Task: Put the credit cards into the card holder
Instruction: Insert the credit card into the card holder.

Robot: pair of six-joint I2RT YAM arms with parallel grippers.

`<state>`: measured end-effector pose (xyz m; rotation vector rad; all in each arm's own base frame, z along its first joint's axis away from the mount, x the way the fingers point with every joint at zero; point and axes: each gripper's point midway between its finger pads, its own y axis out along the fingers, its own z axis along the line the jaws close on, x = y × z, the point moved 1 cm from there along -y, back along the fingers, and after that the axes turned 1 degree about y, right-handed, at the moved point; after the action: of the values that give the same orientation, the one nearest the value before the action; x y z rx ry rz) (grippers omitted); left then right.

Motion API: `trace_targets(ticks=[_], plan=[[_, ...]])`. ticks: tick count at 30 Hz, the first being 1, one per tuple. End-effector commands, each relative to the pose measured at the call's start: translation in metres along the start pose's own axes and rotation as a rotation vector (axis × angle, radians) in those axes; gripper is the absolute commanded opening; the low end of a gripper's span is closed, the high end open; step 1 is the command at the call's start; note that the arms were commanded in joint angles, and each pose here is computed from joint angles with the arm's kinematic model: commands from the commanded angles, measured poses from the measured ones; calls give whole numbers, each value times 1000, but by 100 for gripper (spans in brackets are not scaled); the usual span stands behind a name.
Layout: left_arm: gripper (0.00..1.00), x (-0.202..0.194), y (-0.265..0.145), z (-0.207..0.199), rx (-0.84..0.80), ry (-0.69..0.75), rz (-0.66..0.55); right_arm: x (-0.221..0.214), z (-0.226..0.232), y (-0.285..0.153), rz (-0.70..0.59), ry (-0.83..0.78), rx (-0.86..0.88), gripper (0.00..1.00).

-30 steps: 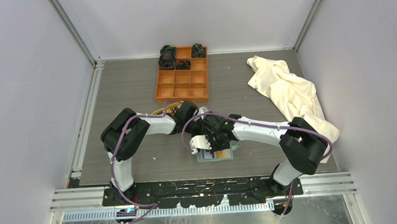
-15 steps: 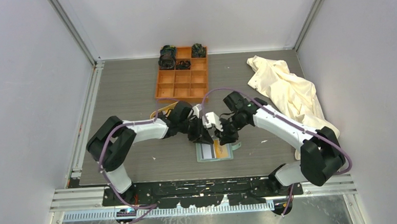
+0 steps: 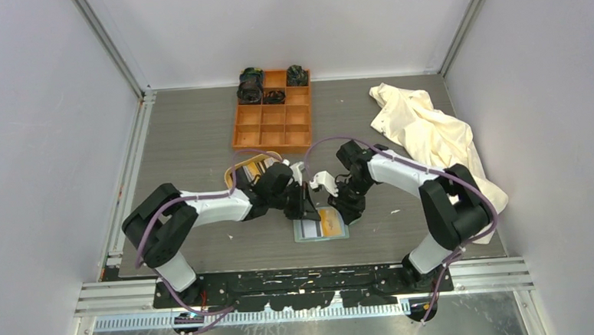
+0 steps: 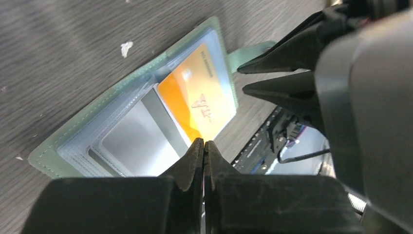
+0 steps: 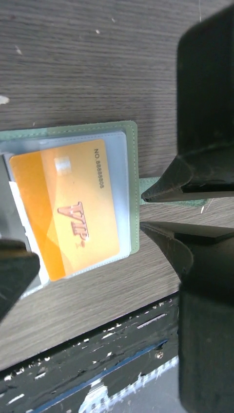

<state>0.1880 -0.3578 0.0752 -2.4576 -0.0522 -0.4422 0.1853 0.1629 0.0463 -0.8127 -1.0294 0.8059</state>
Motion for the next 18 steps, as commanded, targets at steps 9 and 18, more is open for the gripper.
trace_targets(ticks=[9,18], plan=[[0,1,33,26,171,-38,-34,14,-12,-5,-26,147,-20,26],[0,-3,49,30,203,-52,-1,20,-12,-8,-59,150,-28,28]])
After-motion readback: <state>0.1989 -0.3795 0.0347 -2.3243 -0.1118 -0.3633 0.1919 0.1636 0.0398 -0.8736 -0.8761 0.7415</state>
